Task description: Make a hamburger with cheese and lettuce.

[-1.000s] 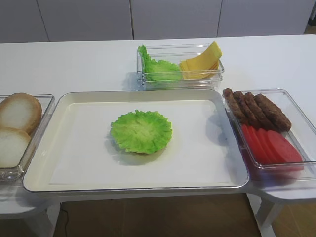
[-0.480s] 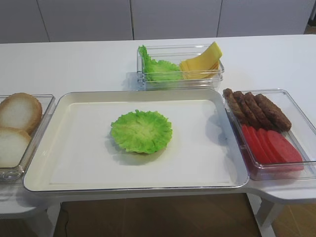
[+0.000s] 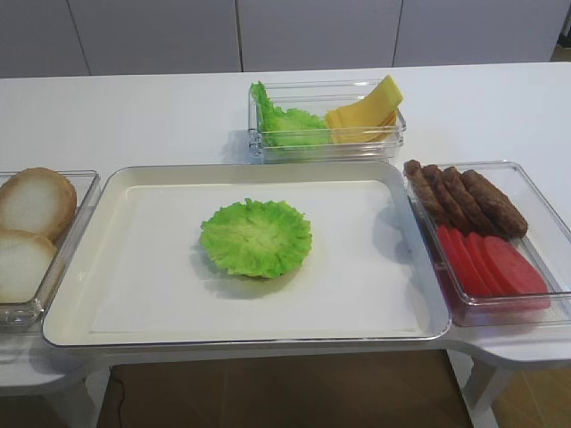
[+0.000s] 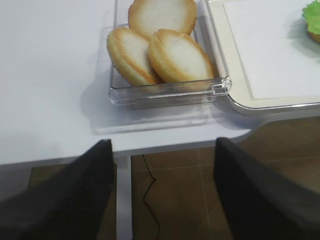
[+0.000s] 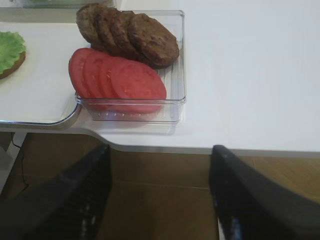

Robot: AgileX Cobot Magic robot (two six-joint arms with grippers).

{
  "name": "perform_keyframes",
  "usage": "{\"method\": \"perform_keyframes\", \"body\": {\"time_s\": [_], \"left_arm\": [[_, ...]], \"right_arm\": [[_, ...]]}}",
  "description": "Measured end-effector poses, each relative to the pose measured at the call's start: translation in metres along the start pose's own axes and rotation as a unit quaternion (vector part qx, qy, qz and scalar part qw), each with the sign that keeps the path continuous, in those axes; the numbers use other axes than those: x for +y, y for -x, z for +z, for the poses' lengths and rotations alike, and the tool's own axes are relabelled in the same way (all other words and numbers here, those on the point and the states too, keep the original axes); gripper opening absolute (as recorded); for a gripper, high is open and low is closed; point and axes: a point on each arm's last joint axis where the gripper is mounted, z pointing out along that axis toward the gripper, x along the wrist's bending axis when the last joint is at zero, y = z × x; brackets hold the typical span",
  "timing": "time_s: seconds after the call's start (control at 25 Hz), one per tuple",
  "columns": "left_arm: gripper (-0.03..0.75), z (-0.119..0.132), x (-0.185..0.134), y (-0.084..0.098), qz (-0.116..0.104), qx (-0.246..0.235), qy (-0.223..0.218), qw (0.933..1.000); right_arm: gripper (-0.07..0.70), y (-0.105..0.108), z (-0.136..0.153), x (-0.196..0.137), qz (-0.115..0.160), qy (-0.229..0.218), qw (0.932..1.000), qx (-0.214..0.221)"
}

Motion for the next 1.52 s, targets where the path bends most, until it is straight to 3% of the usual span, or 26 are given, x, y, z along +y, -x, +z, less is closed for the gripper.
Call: {"method": "perform_keyframes", "body": {"time_s": [0.28,0.68,1.52], "left_arm": [[0.468,0.0,0.0,0.0,0.0,0.0,0.0,1.0],[0.468,0.0,0.0,0.0,0.0,0.0,0.0,1.0],[0.468,0.0,0.0,0.0,0.0,0.0,0.0,1.0]], "right_arm": [[0.464,0.0,0.0,0.0,0.0,0.0,1.0,0.0],[0.396,0.0038,0.0,0.0001,-0.007,0.001,0.9998,-0.021],[0.413,0.0024,0.0,0.0001,-0.003,0.001,0.9999,-0.013]]}}
